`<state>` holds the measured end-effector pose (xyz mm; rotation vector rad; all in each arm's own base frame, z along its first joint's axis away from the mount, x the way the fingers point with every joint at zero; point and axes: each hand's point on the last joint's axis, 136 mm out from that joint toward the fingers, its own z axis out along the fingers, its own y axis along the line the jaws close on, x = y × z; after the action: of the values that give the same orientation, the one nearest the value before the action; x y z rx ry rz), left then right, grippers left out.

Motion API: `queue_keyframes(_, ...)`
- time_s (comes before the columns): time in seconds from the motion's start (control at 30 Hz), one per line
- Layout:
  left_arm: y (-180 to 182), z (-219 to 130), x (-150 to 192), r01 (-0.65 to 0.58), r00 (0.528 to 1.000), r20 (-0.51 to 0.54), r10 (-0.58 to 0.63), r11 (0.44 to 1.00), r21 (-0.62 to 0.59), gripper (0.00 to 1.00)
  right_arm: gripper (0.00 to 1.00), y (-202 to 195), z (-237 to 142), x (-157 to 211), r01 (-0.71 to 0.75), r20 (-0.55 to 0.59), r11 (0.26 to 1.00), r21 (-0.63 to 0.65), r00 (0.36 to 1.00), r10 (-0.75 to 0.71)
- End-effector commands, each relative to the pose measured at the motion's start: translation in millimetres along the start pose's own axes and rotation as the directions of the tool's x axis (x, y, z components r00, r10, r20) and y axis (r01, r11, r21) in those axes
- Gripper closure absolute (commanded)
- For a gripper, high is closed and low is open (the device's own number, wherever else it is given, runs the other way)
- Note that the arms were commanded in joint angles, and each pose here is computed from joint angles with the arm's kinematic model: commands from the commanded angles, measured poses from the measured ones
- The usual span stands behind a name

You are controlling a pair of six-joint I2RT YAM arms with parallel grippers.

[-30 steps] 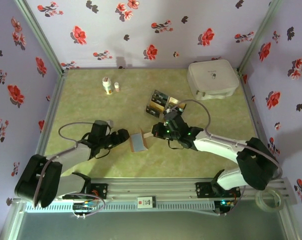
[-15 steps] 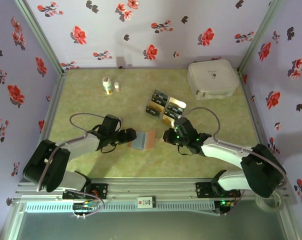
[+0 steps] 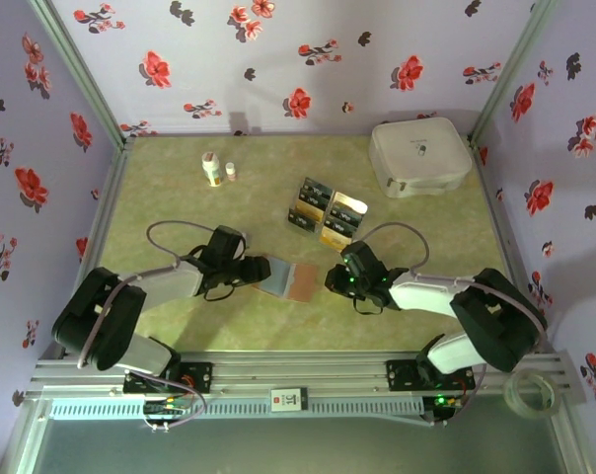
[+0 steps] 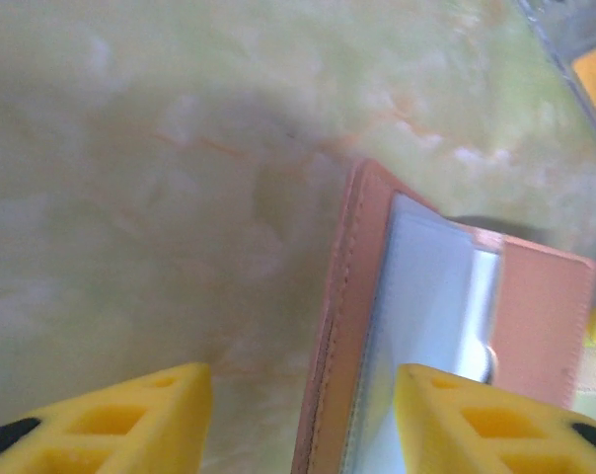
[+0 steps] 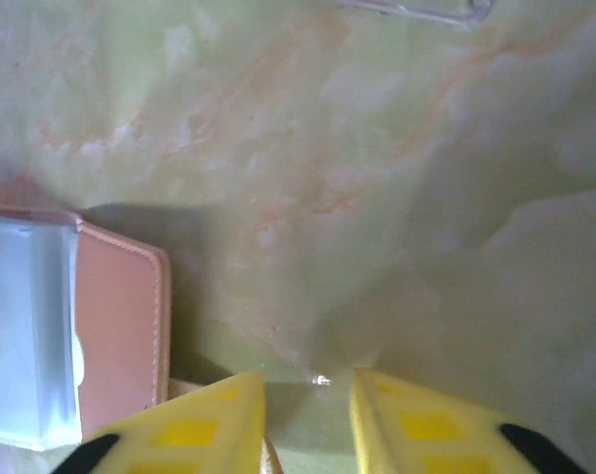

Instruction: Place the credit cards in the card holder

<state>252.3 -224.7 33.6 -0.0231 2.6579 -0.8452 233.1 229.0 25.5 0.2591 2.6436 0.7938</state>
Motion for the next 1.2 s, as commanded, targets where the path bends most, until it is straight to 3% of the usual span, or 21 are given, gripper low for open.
queue_keyframes(0.0,-14.7,-3.9,1.5,-0.002,1.000,0.006,0.002,0.997,0.080,0.50,0.65,1.6,-17.3,-12.7,0.014,0.058,1.000,0.017,0.998,-0.015)
queue_keyframes(0.13,-19.4,-4.8,0.8,0.002,1.000,0.007,-0.003,0.995,0.101,0.51,0.60,12.2,-42.7,-22.7,0.035,0.105,0.999,0.007,0.994,-0.035)
queue_keyframes(0.3,-24.4,-5.3,-0.9,0.005,1.000,0.012,-0.007,0.993,0.117,0.52,0.63,46.4,-64.2,-28.7,0.075,0.128,0.994,-0.079,0.990,-0.064)
queue_keyframes(0.57,-23.8,-5.6,-1.0,0.007,1.000,0.017,-0.009,0.994,0.113,0.53,0.77,94.2,-33.3,-10.4,0.163,0.062,0.979,-0.118,0.986,-0.157)
queue_keyframes(0.8,-23.4,-8.9,-5.7,-0.003,0.999,0.034,-0.001,0.995,0.100,0.52,0.95,64.6,21.9,11.7,0.147,-0.002,0.988,-0.039,0.989,-0.147)
queue_keyframes(0.97,-22.1,-15.9,-19.5,0.003,0.998,0.067,-0.009,0.995,0.099,0.52,0.99,35.1,39.3,23.7,0.132,-0.029,0.991,0.023,0.991,-0.131)
queue_keyframes(1.17,-20.0,-21.1,-34.6,0.026,0.995,0.094,-0.038,0.992,0.120,0.52,1.00,27.5,42.9,27.5,0.124,-0.034,0.992,0.035,0.992,-0.123)
